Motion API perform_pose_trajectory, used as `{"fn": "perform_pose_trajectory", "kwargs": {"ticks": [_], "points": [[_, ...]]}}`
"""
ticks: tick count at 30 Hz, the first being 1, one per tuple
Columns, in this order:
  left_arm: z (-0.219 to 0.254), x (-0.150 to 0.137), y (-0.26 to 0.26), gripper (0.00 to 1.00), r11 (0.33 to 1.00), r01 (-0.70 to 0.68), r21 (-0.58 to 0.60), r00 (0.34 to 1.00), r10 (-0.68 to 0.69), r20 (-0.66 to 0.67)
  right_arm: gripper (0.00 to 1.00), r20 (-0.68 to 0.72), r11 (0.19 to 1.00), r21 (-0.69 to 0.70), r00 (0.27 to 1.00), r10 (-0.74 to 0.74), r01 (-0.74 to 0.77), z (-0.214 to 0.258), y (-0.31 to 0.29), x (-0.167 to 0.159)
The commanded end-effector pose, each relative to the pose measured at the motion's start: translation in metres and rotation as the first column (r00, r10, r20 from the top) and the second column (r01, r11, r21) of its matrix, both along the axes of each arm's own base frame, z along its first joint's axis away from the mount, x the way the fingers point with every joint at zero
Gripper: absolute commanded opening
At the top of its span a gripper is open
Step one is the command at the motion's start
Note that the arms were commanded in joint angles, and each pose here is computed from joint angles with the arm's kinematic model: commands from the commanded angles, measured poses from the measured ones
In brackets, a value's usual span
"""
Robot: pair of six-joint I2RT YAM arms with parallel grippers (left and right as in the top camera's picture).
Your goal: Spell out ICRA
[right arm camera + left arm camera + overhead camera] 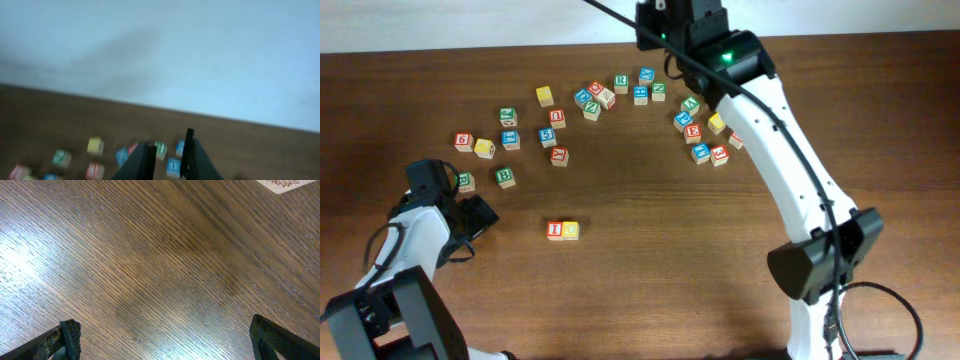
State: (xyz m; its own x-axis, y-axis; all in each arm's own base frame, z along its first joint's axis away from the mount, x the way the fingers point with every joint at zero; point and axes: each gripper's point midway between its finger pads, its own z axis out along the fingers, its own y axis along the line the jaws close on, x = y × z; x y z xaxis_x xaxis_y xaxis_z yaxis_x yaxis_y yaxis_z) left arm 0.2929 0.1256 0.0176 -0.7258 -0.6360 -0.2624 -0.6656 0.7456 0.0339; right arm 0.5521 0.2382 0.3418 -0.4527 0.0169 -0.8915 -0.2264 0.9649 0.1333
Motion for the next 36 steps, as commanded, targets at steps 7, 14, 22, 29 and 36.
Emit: {"fn": "perform_pose_trajectory", "kwargs": {"ticks": [7,14,22,29,36], "points": [[0.001,-0.002,0.002,0.99,1.000,-0.010,0.007,1.000,0.010,0.001,0.14,-0.060,0.999,-0.039,0.997,-0.040,0.038,-0.135,0.026,0.069],[0.001,-0.002,0.002,0.99,1.000,-0.010,0.007,1.000,0.010,0.001,0.19,-0.110,0.997,-0.065,0.993,-0.042,0.035,-0.208,0.033,0.085],[0.001,-0.002,0.002,0.99,1.000,-0.009,0.008,1.000,0.009,0.001,0.21,-0.111,0.997,-0.065,0.993,-0.044,0.037,-0.211,0.032,0.086],[0.001,-0.002,0.002,0.99,1.000,-0.010,0.008,1.000,0.010,0.001,0.24,-0.110,0.997,-0.064,0.993,-0.044,0.037,-0.211,0.032,0.086],[0.001,-0.002,0.002,0.99,1.000,-0.009,0.008,1.000,0.009,0.001,0.62,-0.111,0.998,-0.062,0.993,-0.037,0.030,-0.213,0.036,0.085]]}}
